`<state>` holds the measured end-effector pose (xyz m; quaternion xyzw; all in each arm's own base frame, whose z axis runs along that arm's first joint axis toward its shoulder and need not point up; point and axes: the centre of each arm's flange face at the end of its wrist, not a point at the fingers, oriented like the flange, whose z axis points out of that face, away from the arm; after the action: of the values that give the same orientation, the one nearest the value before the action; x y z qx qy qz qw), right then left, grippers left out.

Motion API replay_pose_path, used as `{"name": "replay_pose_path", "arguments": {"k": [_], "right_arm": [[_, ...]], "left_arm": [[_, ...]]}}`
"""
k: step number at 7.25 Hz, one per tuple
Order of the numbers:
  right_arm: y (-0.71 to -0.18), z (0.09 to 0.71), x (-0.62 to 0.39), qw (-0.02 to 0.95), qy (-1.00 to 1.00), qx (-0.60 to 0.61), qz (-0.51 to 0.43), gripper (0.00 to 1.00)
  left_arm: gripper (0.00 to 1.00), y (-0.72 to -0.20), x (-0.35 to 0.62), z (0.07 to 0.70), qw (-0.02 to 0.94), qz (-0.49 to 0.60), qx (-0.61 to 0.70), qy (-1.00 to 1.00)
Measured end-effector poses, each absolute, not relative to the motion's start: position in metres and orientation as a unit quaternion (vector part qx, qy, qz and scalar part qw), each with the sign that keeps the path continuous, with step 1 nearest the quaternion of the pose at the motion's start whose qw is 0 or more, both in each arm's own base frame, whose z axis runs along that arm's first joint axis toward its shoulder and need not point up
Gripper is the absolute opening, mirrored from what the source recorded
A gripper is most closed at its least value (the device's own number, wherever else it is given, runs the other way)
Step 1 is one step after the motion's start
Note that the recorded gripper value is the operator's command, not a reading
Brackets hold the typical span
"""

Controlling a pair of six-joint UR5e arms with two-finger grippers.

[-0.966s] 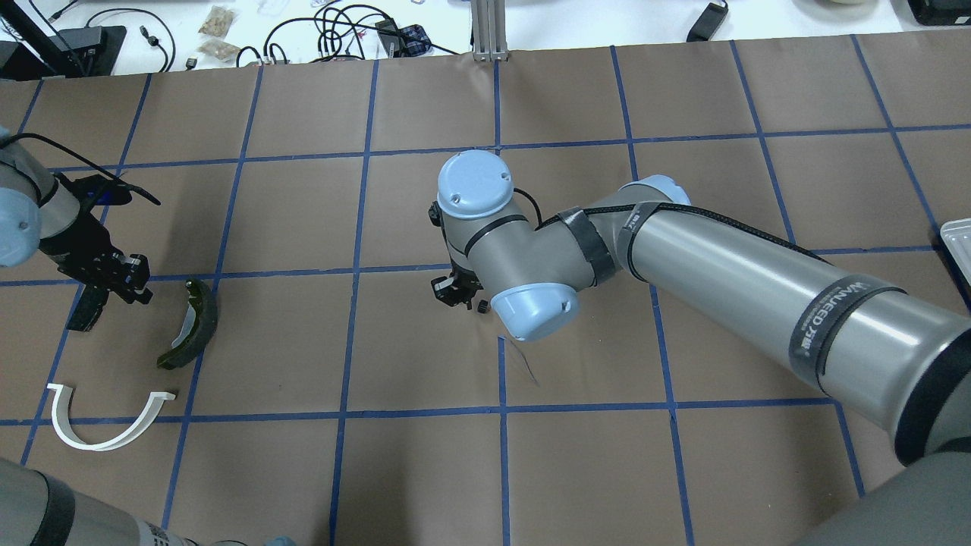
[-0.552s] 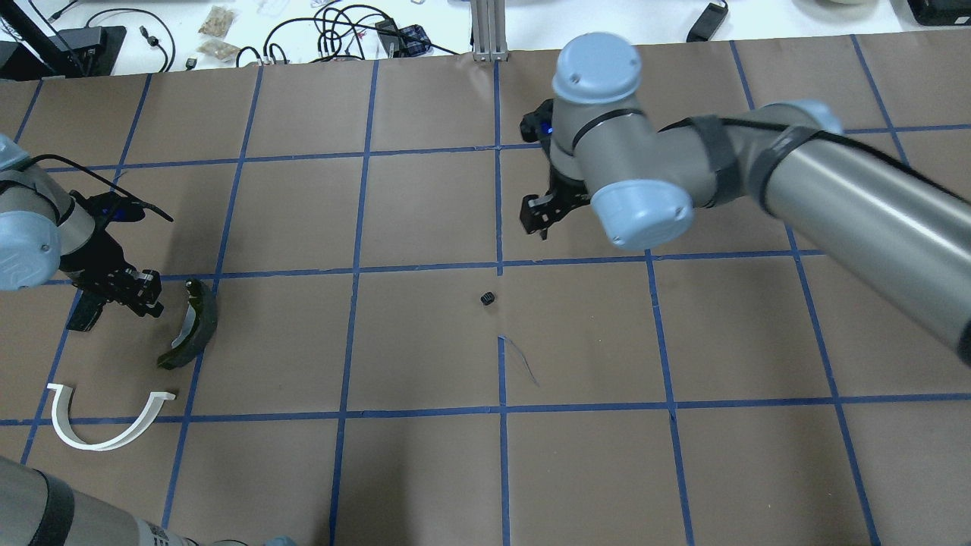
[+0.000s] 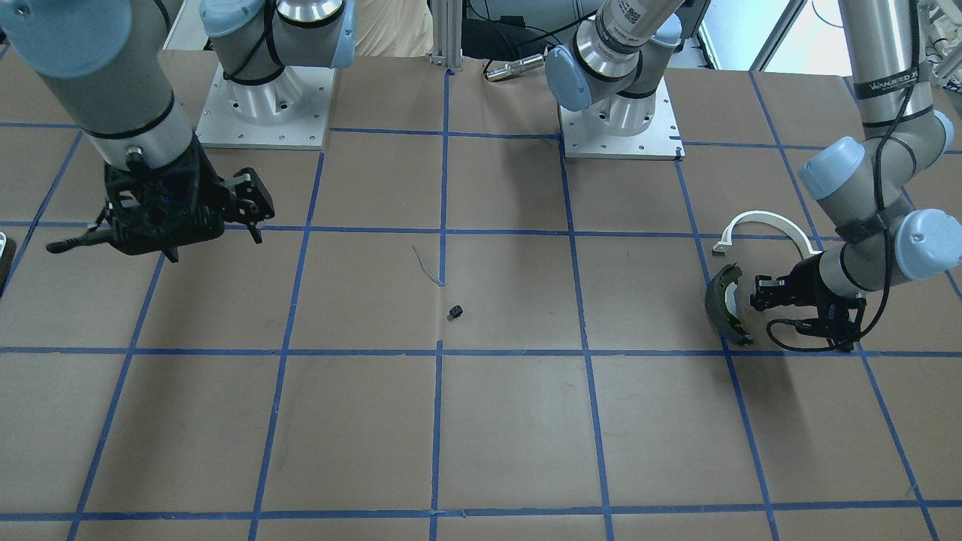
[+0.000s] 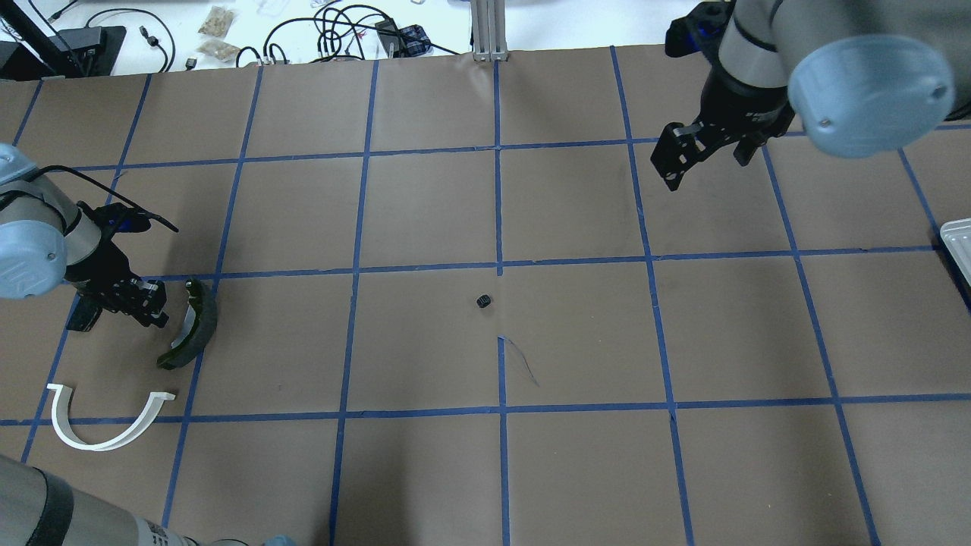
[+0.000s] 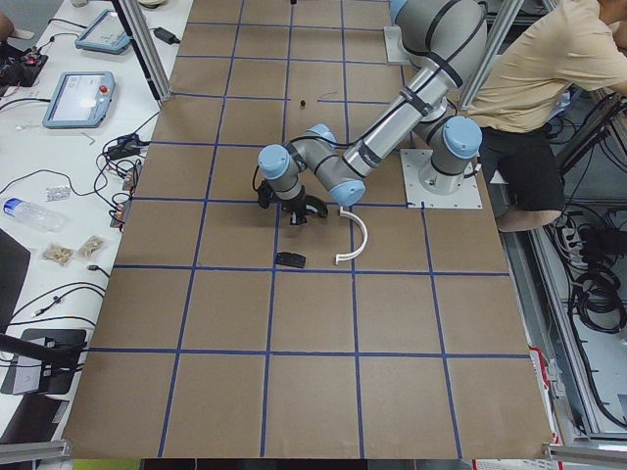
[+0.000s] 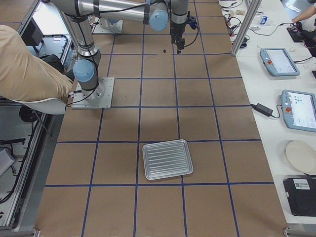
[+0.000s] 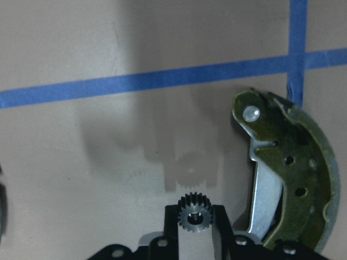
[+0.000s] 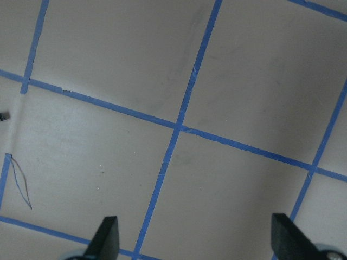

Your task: Place bearing gear from tray to pile

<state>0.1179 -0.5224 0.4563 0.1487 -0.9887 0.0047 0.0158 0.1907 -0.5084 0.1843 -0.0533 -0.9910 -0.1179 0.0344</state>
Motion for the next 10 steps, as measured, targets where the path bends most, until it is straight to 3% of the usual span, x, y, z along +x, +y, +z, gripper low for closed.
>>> {"name": "replay_pose_path", "arguments": {"k": [1,2,5,7,10], "right_arm": [[-0.510,0.488,0.117,0.018,-0.994,0.109,0.015,1.00],[-0.504,0.504,0.120,0.015,-0.999,0.044,0.023,1.00],[-0.498,0.508,0.141,0.010,-0.999,-0.032,0.016,1.00],[-0.496,0.506,0.140,0.014,-1.000,-0.022,0.012,1.00],[-0.497,0.507,0.125,0.014,-1.000,-0.014,0.009,1.00]], "left_arm": [[0.31,-0.507,0.193,0.183,0.029,-0.124,-0.054,-0.990],[0.99,-0.507,0.194,0.181,0.026,-0.126,-0.055,-0.990],[1.00,-0.514,0.198,0.189,0.017,-0.116,-0.055,-0.992],[1.00,-0.540,0.187,0.237,-0.007,-0.084,-0.065,-0.994],[1.00,-0.605,0.046,0.312,0.008,-0.055,-0.024,-0.998]]}}
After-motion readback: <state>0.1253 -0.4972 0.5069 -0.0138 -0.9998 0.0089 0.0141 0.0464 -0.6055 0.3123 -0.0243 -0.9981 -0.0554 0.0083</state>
